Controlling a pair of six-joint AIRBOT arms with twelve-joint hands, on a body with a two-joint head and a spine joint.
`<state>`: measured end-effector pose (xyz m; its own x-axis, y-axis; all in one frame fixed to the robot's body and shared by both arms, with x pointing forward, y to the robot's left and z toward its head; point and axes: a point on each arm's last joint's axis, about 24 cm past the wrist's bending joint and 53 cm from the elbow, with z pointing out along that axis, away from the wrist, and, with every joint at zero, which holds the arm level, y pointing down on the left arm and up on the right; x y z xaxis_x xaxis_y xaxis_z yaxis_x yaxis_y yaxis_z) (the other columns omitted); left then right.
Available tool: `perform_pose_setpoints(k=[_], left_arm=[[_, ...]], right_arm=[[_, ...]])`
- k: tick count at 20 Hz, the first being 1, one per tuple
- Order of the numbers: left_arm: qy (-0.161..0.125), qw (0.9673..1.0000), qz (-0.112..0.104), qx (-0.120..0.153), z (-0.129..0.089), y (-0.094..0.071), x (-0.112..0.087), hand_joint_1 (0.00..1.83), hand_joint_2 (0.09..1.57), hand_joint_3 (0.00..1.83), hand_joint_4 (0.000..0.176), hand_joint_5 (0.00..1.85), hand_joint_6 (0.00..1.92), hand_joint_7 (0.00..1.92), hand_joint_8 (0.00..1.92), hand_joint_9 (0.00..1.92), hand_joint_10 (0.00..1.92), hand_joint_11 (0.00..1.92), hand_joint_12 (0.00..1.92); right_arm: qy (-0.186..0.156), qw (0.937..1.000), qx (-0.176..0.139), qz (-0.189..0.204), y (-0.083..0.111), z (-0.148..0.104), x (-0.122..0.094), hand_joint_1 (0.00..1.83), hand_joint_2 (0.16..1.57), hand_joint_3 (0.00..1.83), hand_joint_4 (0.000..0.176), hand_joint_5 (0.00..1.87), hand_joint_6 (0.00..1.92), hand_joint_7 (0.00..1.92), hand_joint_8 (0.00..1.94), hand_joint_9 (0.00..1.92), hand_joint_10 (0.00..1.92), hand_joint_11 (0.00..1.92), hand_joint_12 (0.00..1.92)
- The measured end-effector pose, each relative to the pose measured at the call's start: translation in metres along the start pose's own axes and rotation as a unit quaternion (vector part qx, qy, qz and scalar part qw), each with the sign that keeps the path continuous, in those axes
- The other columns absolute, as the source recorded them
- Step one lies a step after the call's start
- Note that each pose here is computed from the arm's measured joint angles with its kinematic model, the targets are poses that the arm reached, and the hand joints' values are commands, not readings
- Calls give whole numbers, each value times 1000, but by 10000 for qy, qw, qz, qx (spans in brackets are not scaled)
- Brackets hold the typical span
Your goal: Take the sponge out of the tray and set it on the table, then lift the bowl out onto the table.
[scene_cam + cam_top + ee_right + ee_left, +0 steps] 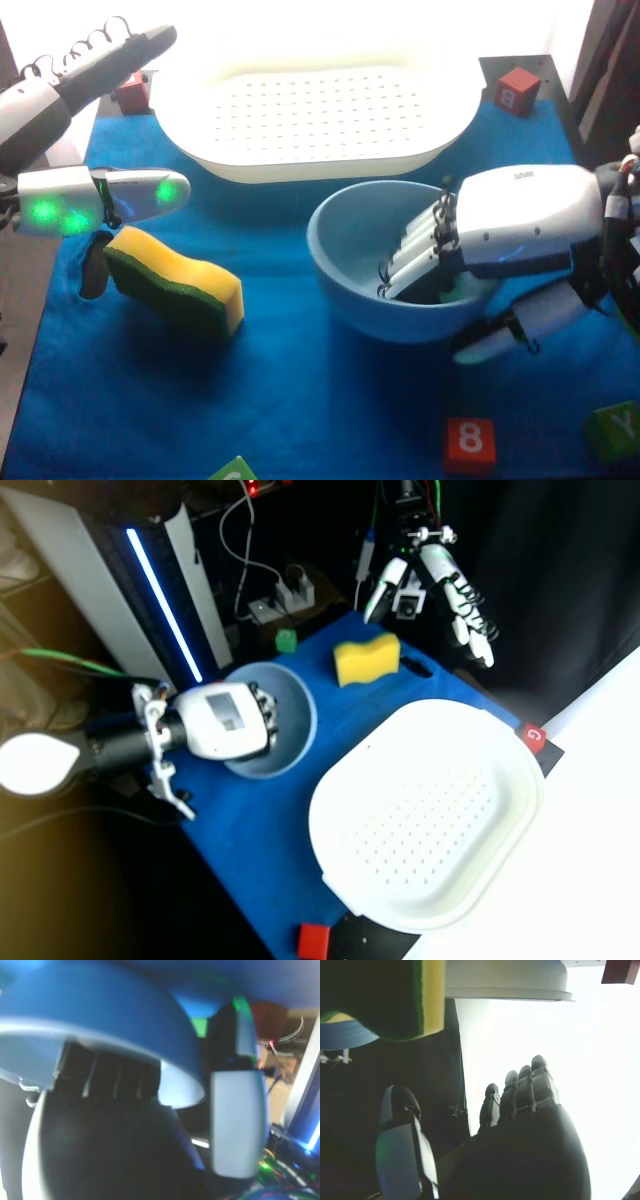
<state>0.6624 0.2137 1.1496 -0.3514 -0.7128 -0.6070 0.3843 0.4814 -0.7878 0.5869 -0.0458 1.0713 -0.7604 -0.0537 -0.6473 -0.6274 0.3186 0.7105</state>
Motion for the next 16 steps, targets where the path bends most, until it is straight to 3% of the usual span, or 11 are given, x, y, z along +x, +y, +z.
perform_pose_setpoints(k=[1, 2, 4, 5, 6, 7, 10, 11, 13, 14, 16], left_arm=[[-2, 10000, 1, 6, 0, 0, 0, 575, 948, 0, 132, 47, 2, 52, 3, 29, 1, 55, 42], [-13, 10000, -7, -9, 0, 1, -1, 575, 948, 0, 132, 47, 2, 53, 3, 29, 1, 55, 43], [-12, 10000, -1, 13, 0, 0, -1, 585, 943, 0, 130, 51, 3, 53, 2, 25, 0, 56, 46], [-10, 10000, 2, 19, 0, -1, 0, 584, 944, 0, 128, 49, 2, 59, 4, 28, 2, 49, 44], [-16, 10000, -1, 16, 0, -1, -1, 583, 944, 0, 128, 49, 2, 61, 4, 29, 2, 47, 44], [-28, 10000, -8, 13, 0, 0, -1, 577, 943, 0, 135, 43, 0, 44, 0, 15, 0, 33, 39], [-26, 10000, -29, -8, -2, 1, 0, 561, 943, 0, 134, 31, 0, 28, 0, 0, 0, 24, 39], [-18, 10000, -24, -11, -3, 2, 1, 560, 948, 1, 118, 30, 0, 28, 0, 3, 1, 32, 43], [-20, 10000, -25, -27, -4, 3, 1, 524, 925, 0, 121, 32, 1, 30, 1, 17, 7, 78, 66], [-40, 10000, -45, -32, -4, 3, 0, 519, 917, 0, 107, 41, 4, 36, 3, 26, 9, 86, 73], [-75, 9999, -76, 21, -8, -1, 0, 530, 877, 0, 115, 55, 7, 15, 0, 22, 5, 70, 72]], right_arm=[[-5, 10000, 84, -18, -4, 0, 0, 195, 1184, 0, 0, 352, 69, 347, 90, 338, 226, 3, 842], [-16, 9999, 120, -7, -6, 0, -1, 191, 1175, 0, 0, 354, 19, 355, 28, 371, 113, 0, 779], [-85, 9999, 118, 44, -6, -1, -4, 217, 1078, 0, 3, 160, 7, 146, 7, 171, 10, 0, 273], [-207, 9996, 97, 134, -4, -3, -10, 231, 1037, 0, 62, 46, 1, 33, 1, 82, 1, 0, 306], [-363, 9990, 66, 238, -3, -7, -19, 234, 1028, 0, 74, 21, 0, 8, 0, 63, 0, 0, 315], [-586, 9976, 24, 377, -1, -14, -31, 226, 988, 0, 149, 3, 0, 1, 0, 12, 1, 0, 211], [-1176, 9919, -157, 465, 7, -36, -63, 177, 1011, 0, 49, 0, 0, 0, 0, 0, 0, 0, 5], [-1315, 9897, -226, 514, 9, -42, -69, 183, 1039, 11, 8, 0, 0, 0, 0, 0, 0, 0, 0], [-1642, 9839, -427, 560, 19, -58, -81, 262, 1016, 0, 52, 0, 0, 0, 0, 0, 0, 0, 0], [-1781, 9812, -508, 546, 24, -67, -85, 289, 1011, 0, 30, 0, 0, 0, 0, 0, 0, 0, 0], [-2144, 9728, -662, 569, 32, -89, -93, 297, 1075, 16, 14, 0, 0, 0, 0, 0, 0, 0, 0]])
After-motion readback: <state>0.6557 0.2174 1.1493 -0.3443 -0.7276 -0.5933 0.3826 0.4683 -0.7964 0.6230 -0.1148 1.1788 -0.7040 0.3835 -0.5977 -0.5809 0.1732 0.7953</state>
